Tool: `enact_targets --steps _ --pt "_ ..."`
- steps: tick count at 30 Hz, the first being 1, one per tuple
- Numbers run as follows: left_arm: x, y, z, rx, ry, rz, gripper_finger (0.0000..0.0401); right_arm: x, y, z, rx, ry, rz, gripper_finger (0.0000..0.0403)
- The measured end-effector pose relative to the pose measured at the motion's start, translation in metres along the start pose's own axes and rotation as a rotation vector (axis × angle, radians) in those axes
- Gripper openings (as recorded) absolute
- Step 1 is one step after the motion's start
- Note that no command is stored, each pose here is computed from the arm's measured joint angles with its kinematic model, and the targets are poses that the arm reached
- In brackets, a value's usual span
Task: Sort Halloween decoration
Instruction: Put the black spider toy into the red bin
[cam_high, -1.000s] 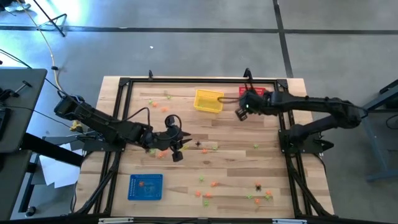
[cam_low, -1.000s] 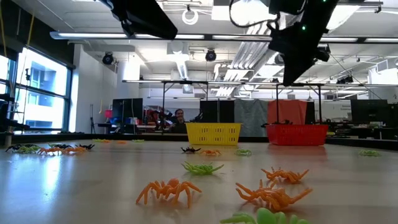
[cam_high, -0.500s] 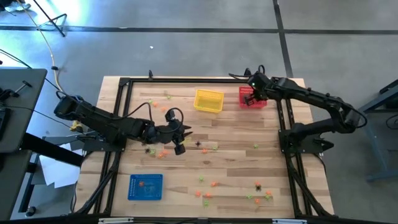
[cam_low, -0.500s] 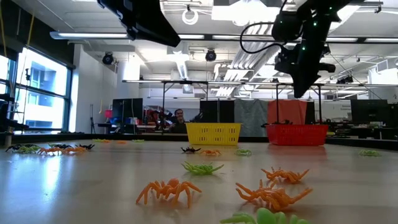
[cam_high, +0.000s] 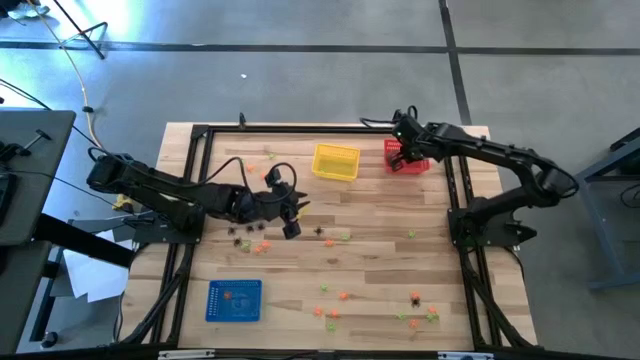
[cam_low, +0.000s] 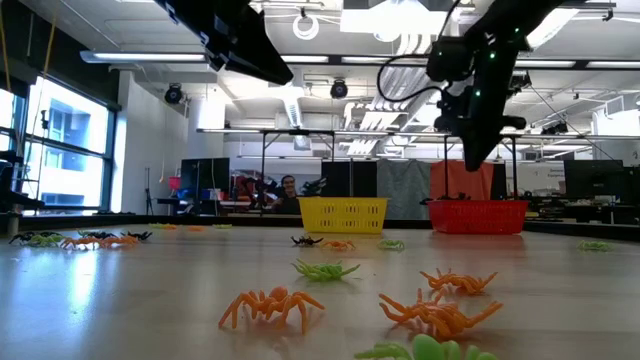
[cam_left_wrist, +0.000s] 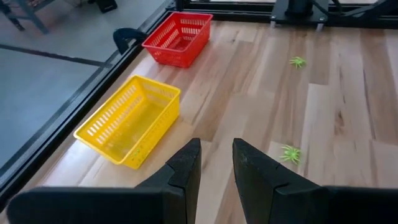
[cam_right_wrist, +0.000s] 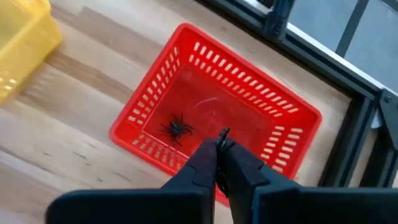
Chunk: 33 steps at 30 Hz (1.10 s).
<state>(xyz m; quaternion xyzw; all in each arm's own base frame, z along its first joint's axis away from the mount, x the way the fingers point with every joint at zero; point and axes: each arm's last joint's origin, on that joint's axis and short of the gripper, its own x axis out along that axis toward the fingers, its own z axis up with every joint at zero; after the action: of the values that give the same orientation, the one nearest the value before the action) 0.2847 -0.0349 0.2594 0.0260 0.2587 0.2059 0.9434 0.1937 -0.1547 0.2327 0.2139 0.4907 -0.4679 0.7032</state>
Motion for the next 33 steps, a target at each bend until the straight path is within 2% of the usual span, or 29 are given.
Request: enact_targets --steps 11,19,23,29,33 --pt "0.000 0.000 0.000 0.024 0.000 0.000 0.0078 0.031 0.012 0.003 -0.063 0.070 -0.028 0.0103" --pt "0.000 0.000 0.000 0.036 0.000 -0.001 0.0078 0.024 0.010 0.004 -0.046 0.046 -0.025 0.0114" --pt "0.000 0.000 -0.004 0.056 0.049 -0.049 0.0078 0.011 0.017 0.001 -0.017 0.042 0.109 0.0114" --pt "0.006 0.010 -0.015 0.037 0.197 -0.140 0.0078 -0.018 0.051 -0.015 -0.098 0.027 0.354 0.0114" --pt "0.020 0.014 -0.020 0.018 0.241 -0.183 0.0078 -0.039 0.080 -0.036 -0.168 0.025 0.455 0.0114"
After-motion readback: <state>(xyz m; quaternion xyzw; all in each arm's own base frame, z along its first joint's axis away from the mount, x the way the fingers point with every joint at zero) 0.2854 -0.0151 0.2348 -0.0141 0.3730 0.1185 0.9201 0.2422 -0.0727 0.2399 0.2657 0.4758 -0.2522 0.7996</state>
